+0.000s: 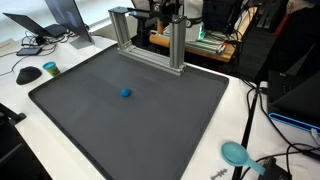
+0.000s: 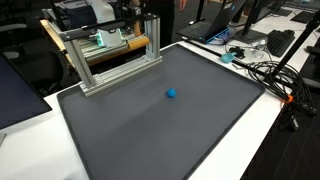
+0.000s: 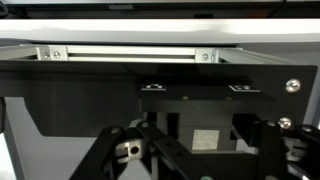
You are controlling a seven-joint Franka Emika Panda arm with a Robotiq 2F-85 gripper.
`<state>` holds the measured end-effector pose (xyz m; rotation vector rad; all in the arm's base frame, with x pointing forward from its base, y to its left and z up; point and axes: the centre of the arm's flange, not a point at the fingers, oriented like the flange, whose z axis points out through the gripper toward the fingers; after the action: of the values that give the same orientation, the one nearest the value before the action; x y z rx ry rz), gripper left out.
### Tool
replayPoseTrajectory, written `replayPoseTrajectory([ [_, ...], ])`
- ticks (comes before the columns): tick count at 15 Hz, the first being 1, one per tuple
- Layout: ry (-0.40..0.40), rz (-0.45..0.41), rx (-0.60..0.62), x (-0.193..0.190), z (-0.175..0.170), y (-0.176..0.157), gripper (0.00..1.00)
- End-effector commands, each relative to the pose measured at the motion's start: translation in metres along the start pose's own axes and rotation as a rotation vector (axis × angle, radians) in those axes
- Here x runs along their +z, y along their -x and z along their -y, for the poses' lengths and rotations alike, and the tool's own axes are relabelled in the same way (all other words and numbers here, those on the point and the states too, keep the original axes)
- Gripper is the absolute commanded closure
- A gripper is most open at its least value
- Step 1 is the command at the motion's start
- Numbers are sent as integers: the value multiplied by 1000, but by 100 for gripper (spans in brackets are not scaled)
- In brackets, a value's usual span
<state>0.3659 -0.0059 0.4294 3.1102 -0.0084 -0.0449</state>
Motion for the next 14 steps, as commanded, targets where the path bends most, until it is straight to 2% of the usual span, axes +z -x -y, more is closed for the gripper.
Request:
replayPoseTrajectory([
  [1,-4,15,3,-3,3,6,55],
  [3,-5,14,2,-3,5,8,66],
  [9,-6,15,2,-1,5,10,66],
  [12,-12,16,1,-2,5,17,53],
  [14,-19,11,-3,-3,5,23,53],
])
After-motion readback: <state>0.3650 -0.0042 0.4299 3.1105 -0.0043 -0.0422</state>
